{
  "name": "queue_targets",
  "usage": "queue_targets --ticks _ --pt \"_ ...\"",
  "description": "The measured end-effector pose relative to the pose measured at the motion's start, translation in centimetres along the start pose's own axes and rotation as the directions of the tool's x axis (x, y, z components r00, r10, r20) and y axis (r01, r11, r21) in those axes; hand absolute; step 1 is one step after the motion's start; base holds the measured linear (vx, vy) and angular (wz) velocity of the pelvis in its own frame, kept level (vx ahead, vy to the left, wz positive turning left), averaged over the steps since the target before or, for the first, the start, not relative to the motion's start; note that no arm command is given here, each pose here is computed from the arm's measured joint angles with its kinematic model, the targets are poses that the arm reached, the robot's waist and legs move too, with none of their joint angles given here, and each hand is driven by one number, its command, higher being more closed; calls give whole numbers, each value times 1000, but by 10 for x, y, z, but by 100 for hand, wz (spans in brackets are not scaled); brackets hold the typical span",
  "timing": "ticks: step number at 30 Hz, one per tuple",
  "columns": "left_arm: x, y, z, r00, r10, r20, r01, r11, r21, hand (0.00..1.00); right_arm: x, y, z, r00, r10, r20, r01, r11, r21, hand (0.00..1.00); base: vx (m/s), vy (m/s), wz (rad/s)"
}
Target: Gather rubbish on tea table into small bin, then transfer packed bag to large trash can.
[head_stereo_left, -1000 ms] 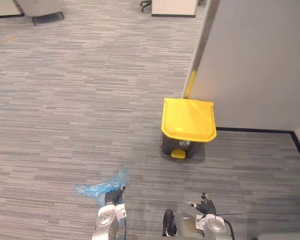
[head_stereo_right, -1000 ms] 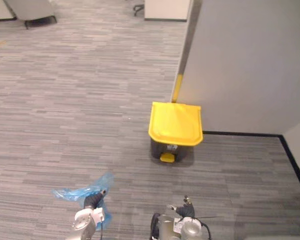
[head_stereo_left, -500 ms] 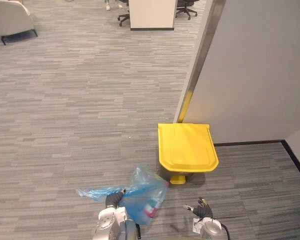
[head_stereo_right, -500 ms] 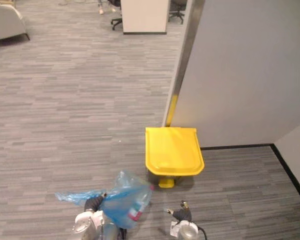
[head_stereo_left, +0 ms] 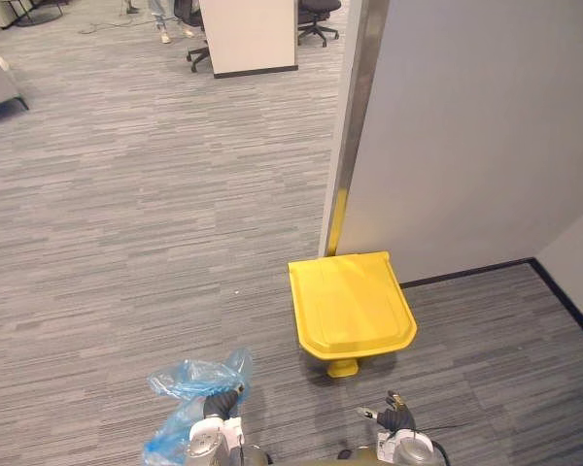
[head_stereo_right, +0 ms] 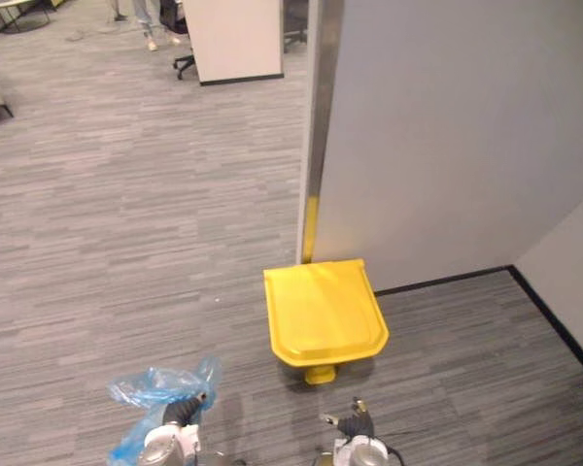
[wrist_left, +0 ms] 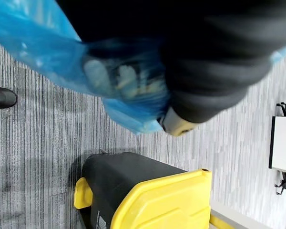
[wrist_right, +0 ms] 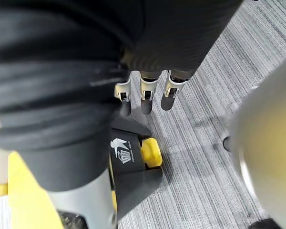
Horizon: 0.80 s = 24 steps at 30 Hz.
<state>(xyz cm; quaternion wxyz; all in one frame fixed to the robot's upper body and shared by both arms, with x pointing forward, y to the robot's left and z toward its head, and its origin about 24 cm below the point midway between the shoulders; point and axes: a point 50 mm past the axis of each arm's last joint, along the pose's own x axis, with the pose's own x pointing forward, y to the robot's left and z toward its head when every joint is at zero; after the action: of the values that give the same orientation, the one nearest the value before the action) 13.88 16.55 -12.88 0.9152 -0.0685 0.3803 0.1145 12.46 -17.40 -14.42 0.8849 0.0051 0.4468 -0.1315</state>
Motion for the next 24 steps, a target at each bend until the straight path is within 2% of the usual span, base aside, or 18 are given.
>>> queue_targets --ticks 4,7,12,24 --pt "1 -2 2 1000 -9 5 9 1000 -2 100 0 4 3 1000 9 8 -9 1000 10 0 95 -38 -7" --pt "2 -16 6 999 -48 17 48 999 -14 100 2 -1 8 1000 -6 24 6 1000 3 0 51 128 -44" --pt "4 -20 12 997 -65 34 66 998 -16 100 0 4 6 1000 -2 18 1 999 37 0 -28 111 -24" --pt "-1 -11 -8 999 -36 -36 35 999 -12 100 2 3 5 1000 3 3 -3 1000 14 0 -81 14 -22"
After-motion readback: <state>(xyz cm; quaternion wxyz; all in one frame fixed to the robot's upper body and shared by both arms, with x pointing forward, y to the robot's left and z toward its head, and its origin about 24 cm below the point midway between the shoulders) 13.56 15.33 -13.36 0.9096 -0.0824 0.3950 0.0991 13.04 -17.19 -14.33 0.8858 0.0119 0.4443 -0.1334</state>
